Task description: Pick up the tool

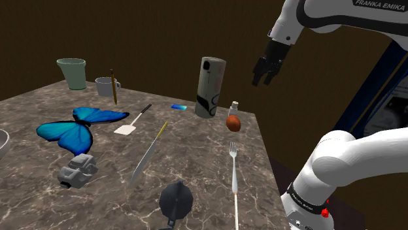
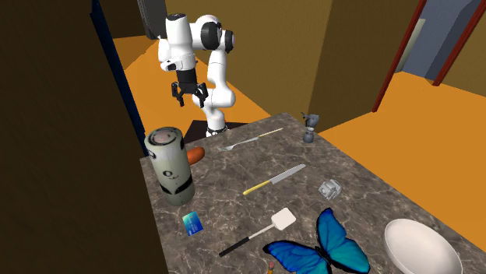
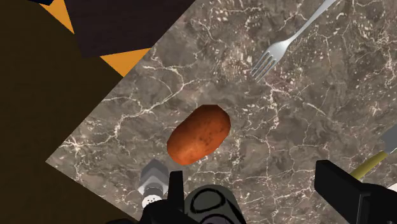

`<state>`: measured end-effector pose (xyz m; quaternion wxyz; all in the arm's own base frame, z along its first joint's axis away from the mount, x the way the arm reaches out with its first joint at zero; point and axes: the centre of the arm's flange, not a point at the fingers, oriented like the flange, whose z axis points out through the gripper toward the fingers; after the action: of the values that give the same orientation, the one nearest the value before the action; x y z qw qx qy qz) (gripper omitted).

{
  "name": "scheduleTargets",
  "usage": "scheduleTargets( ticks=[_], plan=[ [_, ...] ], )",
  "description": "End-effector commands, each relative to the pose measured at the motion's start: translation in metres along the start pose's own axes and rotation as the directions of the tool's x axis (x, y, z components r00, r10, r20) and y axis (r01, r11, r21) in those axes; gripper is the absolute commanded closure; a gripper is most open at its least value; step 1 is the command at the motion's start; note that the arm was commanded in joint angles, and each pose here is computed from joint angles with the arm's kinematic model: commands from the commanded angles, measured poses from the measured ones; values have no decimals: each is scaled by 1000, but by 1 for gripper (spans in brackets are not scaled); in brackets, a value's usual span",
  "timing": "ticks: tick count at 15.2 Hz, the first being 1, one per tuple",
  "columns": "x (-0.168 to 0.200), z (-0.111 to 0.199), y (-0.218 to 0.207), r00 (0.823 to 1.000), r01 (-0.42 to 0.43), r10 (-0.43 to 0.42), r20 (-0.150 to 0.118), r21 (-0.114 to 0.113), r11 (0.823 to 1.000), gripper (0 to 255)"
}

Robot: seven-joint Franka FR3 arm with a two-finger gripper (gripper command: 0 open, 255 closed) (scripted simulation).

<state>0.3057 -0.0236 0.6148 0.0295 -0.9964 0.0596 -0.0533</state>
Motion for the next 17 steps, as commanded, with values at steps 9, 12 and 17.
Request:
scheduleTargets(
  ticks=[9, 12, 17],
  plan=[
    [-2, 49, -96, 982, -185, 186, 18, -24, 982, 0],
    [2, 68, -132, 967, -253, 254, 24, -33, 967, 0],
    [13, 100, -191, 930, -364, 366, 32, -50, 930, 0]
  ],
)
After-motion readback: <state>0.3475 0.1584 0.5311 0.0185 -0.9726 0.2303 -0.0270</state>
